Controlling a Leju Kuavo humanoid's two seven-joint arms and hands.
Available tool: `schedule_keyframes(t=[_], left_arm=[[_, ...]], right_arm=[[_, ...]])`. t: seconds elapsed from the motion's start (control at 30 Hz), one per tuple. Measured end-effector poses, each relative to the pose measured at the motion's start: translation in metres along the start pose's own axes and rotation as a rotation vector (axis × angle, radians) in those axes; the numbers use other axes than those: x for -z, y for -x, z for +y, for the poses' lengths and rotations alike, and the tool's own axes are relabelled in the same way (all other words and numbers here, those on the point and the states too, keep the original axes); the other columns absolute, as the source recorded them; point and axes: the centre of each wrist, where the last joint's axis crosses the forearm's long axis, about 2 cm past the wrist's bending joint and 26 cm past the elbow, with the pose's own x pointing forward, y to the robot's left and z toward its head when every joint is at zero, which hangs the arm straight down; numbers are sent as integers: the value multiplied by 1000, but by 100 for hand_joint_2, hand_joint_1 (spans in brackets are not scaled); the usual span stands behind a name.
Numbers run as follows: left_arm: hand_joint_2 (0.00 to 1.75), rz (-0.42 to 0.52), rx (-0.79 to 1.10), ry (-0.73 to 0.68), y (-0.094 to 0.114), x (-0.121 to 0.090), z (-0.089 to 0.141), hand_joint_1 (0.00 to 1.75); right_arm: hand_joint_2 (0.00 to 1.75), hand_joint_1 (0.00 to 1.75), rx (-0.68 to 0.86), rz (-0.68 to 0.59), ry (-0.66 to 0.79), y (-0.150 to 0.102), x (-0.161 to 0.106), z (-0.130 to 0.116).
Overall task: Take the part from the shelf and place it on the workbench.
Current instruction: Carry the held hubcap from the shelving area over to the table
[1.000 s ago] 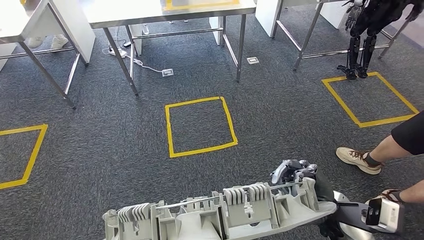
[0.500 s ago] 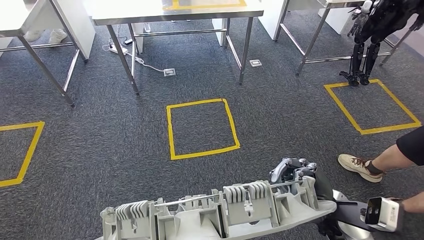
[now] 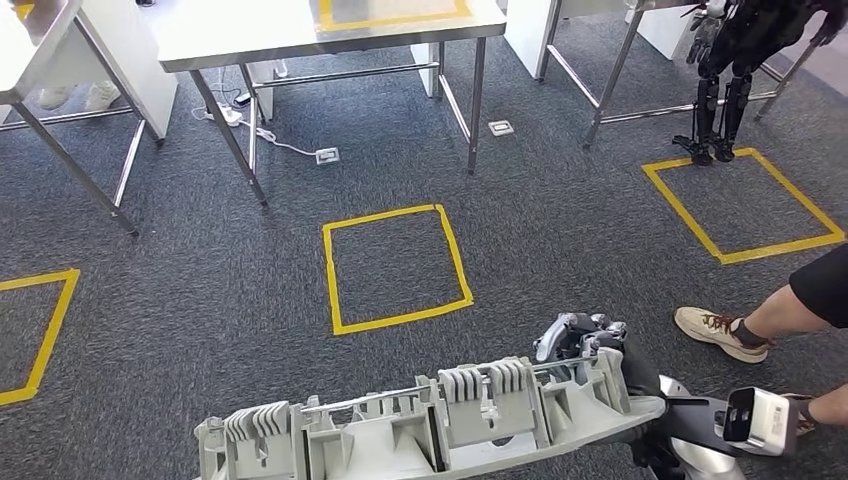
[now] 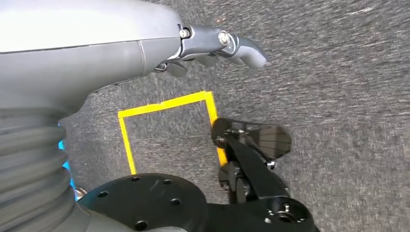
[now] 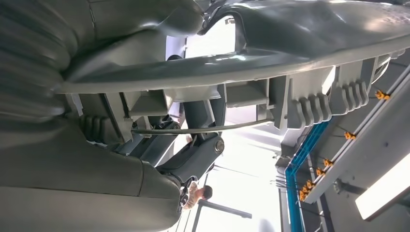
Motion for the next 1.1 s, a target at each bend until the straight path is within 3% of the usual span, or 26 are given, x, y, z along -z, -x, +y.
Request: schedule_keyframes(t=[1.1], left_arm=[[175, 5, -4, -9, 2, 0, 1, 0]], right_arm=[[175, 175, 2, -6, 1, 5, 9, 3]])
